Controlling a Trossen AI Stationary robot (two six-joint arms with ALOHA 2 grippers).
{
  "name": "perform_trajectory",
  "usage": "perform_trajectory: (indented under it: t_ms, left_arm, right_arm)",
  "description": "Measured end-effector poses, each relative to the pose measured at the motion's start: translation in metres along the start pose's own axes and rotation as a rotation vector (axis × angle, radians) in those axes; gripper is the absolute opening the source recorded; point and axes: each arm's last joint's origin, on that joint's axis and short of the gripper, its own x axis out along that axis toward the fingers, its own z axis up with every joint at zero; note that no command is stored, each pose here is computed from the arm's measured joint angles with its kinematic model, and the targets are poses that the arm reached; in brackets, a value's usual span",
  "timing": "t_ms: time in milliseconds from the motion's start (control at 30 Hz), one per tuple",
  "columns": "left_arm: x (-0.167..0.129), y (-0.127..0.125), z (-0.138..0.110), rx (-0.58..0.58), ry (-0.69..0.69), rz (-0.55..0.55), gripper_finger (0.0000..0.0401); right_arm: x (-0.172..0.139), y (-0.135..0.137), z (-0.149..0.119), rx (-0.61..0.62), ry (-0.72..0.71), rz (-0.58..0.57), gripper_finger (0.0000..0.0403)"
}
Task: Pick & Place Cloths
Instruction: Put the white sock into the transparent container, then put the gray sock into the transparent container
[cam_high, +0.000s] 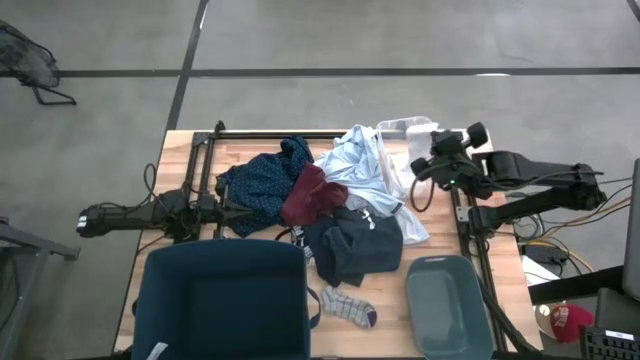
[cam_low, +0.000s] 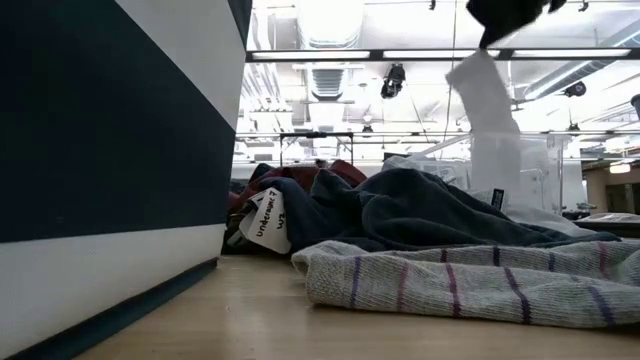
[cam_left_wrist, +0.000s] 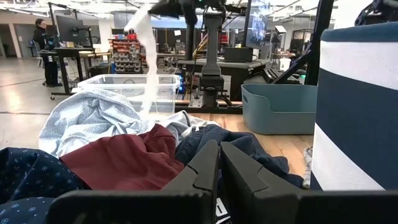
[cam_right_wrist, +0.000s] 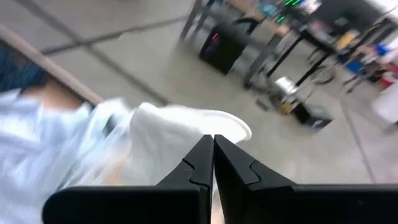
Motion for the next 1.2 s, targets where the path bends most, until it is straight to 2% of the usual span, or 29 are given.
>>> perform_trajectory:
  t_ms: [233,533,867,1000,1200]
  left_arm:
    - [0.0,0.0,0.0,0.0,0.0,0.0,0.0023]
    - [0.0,0.0,0.0,0.0,0.0,0.0,0.0023]
    - [0.0,0.0,0.0,0.0,0.0,0.0,0.0023]
    - [0.0,0.0,0.0,0.0,0.0,0.0,0.0023]
    - [0.0,0.0,0.0,0.0,0.0,0.0,0.0023]
  right_arm:
    - [0.021,0.014,-0.021,-0.052,0.155,0.094,0.0008]
    - [0.046,0.025,-0.033,-0.044,0.36,0.242,0.0008]
    - [0.062,0.037,-0.034,-0.095,0.406,0.184,0.0013]
    - [0.065,0.042,-0.035,-0.111,0.424,0.185,0.0042]
    - [0.067,0.045,-0.036,-0.115,0.431,0.183,0.0118]
